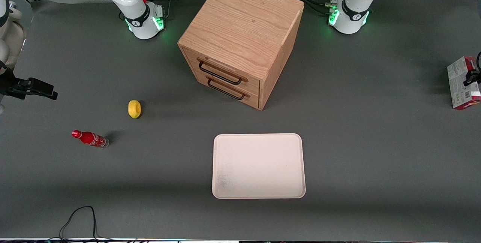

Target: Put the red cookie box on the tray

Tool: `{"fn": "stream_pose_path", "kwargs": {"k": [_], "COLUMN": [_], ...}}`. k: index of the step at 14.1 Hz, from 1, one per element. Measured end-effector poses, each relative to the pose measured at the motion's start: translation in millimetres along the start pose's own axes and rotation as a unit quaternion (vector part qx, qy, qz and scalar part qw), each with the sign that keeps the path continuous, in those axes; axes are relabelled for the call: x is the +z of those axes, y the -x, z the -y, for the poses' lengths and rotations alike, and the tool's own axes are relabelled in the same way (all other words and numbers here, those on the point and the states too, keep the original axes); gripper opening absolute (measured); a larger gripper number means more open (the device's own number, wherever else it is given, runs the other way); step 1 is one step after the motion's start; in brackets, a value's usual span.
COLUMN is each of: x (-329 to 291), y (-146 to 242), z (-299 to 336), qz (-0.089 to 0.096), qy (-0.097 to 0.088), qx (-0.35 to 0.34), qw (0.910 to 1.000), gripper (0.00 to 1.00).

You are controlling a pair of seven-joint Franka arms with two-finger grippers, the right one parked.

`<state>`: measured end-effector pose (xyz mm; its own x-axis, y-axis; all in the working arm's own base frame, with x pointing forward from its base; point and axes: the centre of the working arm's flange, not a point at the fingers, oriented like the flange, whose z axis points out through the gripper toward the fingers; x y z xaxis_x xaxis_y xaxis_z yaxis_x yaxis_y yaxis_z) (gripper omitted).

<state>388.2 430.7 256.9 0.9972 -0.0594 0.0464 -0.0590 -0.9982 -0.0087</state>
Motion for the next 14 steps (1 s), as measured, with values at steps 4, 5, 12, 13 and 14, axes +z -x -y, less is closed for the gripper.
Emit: {"fn": "stream_pose_path", "kwargs": {"k": [4,5,12,13,14], "x": [-0.6,-2.5,-97.9,-118.8,-141.7], "y": [0.1,-0.9,-31.0,-34.1,-36.7], "z": [0.7,1.7,18.8,19.5,20.2], "qz": [0.0,-0.001,-0.001,0.004,0.014], "qy": [-0.001,-0.002,0.005,0.004,0.001], "qx": [0.002,0.003,0.011,0.013,0.011], "qw": [1.0,1.0,0.9999,0.9999,0.9998], "gripper": [0.04,0.04,0.04,0.04,0.04]}}
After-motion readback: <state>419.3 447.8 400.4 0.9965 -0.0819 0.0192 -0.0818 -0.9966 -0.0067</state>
